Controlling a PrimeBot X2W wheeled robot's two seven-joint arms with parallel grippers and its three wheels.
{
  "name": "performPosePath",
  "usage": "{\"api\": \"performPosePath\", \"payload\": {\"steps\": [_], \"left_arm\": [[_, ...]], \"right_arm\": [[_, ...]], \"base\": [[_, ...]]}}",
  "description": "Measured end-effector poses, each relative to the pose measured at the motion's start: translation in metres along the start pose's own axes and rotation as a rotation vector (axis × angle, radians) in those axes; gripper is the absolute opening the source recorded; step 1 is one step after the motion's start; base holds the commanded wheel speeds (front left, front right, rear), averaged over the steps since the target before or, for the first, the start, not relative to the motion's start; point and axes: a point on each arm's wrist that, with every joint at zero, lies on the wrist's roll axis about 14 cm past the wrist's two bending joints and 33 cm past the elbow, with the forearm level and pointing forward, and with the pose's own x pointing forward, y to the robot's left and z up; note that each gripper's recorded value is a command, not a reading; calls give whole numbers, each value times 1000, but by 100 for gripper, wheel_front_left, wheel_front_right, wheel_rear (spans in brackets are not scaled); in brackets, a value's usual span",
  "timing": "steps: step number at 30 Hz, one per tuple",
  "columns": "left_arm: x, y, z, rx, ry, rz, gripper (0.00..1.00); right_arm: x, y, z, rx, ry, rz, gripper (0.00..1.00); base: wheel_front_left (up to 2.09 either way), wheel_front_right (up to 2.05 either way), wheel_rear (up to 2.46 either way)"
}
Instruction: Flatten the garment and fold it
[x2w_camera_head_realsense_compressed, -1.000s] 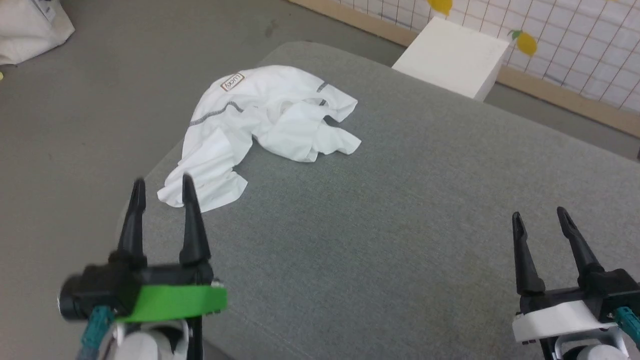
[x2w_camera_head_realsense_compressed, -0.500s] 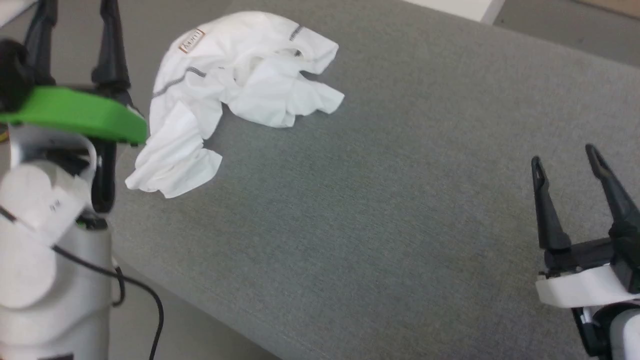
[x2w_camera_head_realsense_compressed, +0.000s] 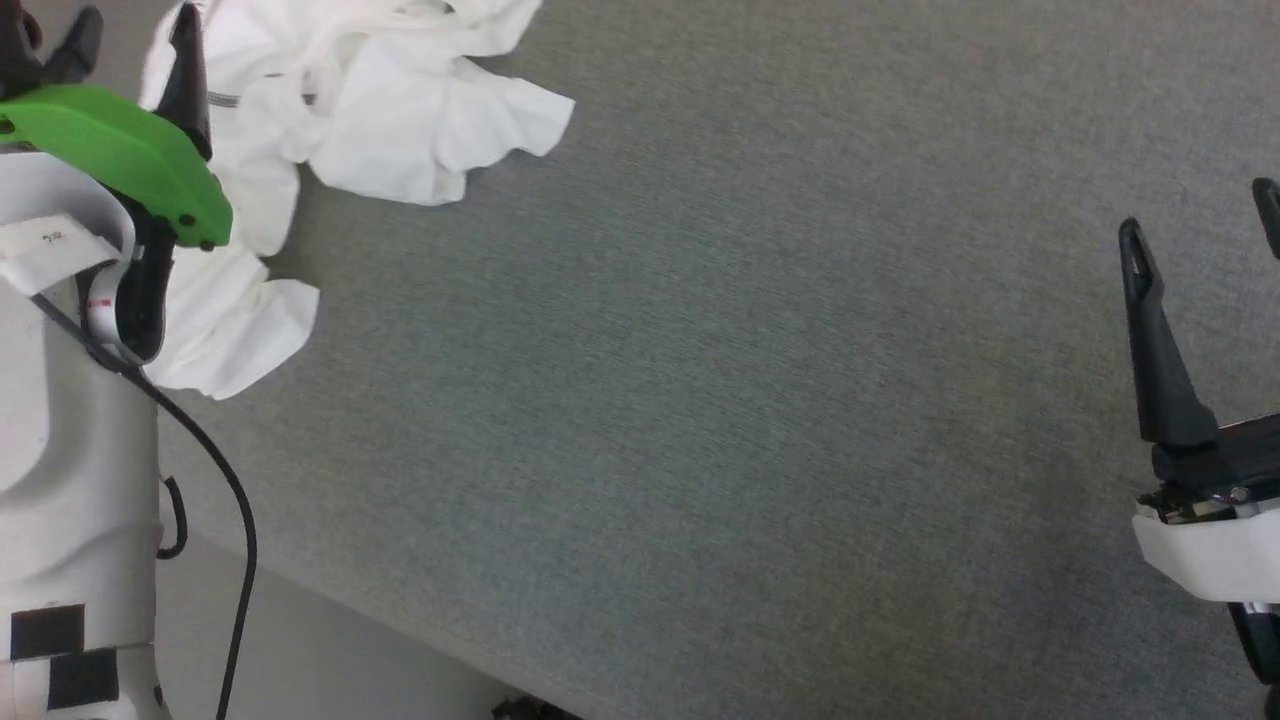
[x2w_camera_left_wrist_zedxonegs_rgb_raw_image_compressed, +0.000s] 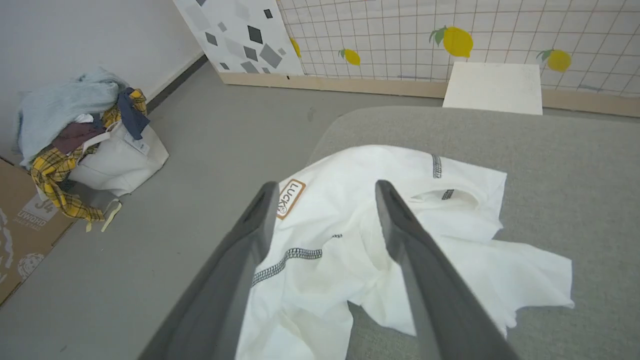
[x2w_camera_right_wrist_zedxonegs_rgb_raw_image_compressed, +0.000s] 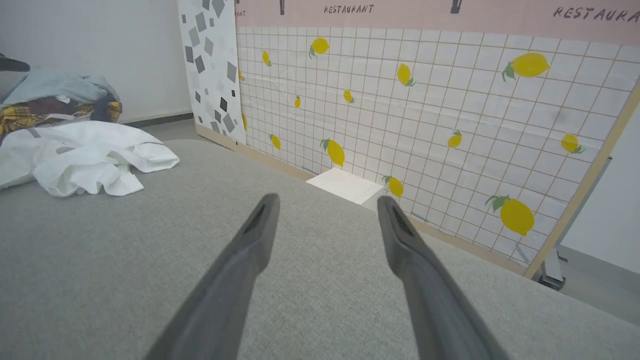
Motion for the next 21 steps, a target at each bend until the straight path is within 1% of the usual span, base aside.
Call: {"api": "performPosePath", "payload": {"steps": [5, 10, 11, 15, 16, 17, 21], "left_arm": [[18, -19, -65, 24, 217, -22, 100], [26, -33, -112, 24, 357, -39, 100], [28, -43, -133, 21, 415, -60, 100], [31, -47, -146, 37, 438, -73, 100], [31, -47, -148, 45, 441, -78, 35], [32, -48, -149, 46, 441, -81, 0], [32, -48, -149, 37, 419, -84, 0]], "right_arm": [[-6, -16, -21, 18, 49, -32, 100], [-14, -30, -37, 21, 94, -70, 100], [-20, -37, -44, 18, 114, -87, 100], [-26, -43, -45, 16, 128, -106, 100], [-28, -45, -44, 12, 130, -112, 100], [-29, -47, -43, 8, 130, -116, 100], [-31, -51, -39, -3, 130, -129, 100]], "base": [[0, 0, 0], [0, 0, 0], [0, 0, 0], [0, 0, 0], [0, 0, 0], [0, 0, 0], [0, 0, 0]]}}
